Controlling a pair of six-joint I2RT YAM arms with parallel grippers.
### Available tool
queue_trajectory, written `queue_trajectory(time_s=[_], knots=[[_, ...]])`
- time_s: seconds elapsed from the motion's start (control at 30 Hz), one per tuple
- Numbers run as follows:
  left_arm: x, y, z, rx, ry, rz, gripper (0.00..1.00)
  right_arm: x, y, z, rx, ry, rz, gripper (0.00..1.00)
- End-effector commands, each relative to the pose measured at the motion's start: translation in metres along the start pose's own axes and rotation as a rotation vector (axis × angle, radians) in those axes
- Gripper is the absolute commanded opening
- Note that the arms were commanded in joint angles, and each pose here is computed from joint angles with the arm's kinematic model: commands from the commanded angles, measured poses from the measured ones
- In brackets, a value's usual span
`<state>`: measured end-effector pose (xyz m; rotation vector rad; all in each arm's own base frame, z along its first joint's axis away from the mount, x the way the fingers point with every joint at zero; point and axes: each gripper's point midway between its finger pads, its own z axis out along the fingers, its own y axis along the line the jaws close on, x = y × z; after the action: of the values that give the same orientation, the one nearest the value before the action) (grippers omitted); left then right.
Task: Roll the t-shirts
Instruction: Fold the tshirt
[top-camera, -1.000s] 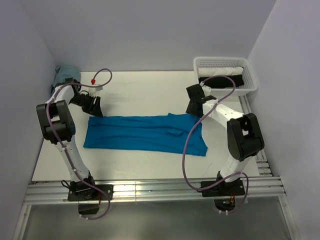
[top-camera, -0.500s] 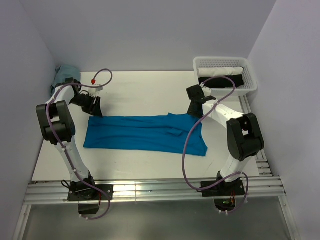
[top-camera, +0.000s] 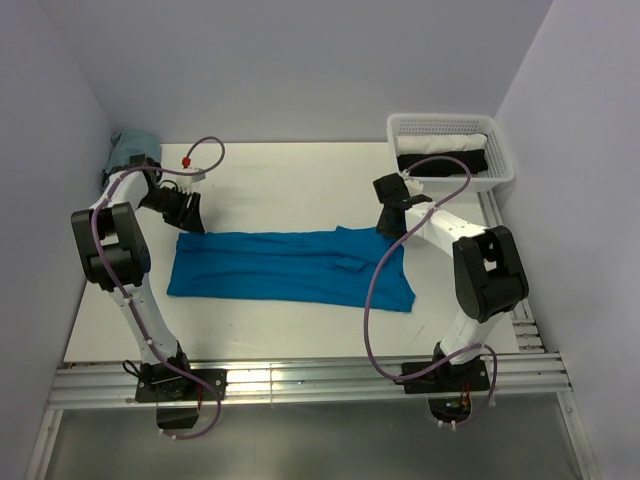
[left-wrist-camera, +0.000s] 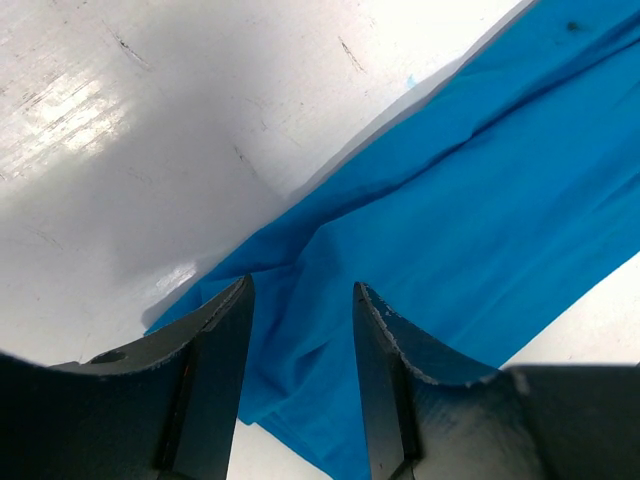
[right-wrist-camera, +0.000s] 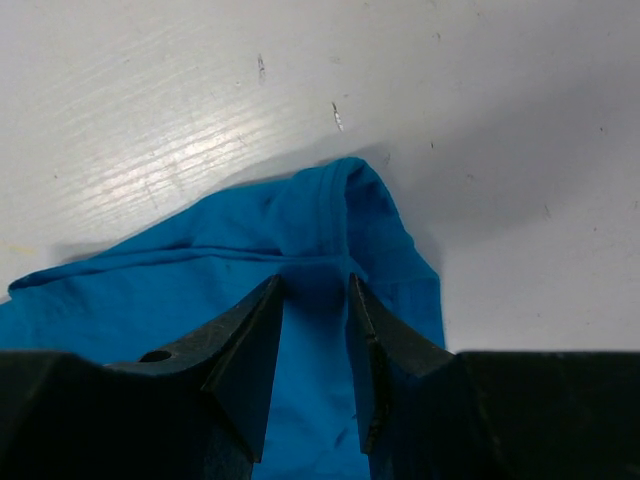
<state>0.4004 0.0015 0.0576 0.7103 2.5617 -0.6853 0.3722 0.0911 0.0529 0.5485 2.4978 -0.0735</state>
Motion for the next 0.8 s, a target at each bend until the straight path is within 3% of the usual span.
queue_trajectory(time_s=[0.0, 0.2, 0.23, 0.33, 0.43, 0.77], knots=[[-0.012, -0.007, -0.014, -0.019, -0.033, 0.042, 0.49, -0.001, -0.010, 0.003, 0.037, -0.016, 0.020, 0.40], [-0.011, -0.007, -0.012, -0.015, -0.030, 0.037, 0.49, -0.001, -0.008, 0.004, 0.026, -0.016, 0.027, 0.38], [-0.011, -0.006, -0.012, -0.018, -0.032, 0.039, 0.49, -0.001, -0.007, 0.003, 0.023, -0.016, 0.027, 0.29], [-0.009, -0.006, -0.012, -0.021, -0.026, 0.039, 0.49, -0.003, -0.006, 0.000, 0.012, -0.020, 0.030, 0.14], [-0.010, -0.006, -0.012, -0.021, -0.028, 0.040, 0.49, -0.005, -0.004, -0.006, -0.010, -0.030, 0.034, 0.04], [-0.009, -0.007, -0.011, -0.016, -0.025, 0.040, 0.49, -0.002, 0.013, -0.057, -0.165, -0.082, -0.004, 0.00]])
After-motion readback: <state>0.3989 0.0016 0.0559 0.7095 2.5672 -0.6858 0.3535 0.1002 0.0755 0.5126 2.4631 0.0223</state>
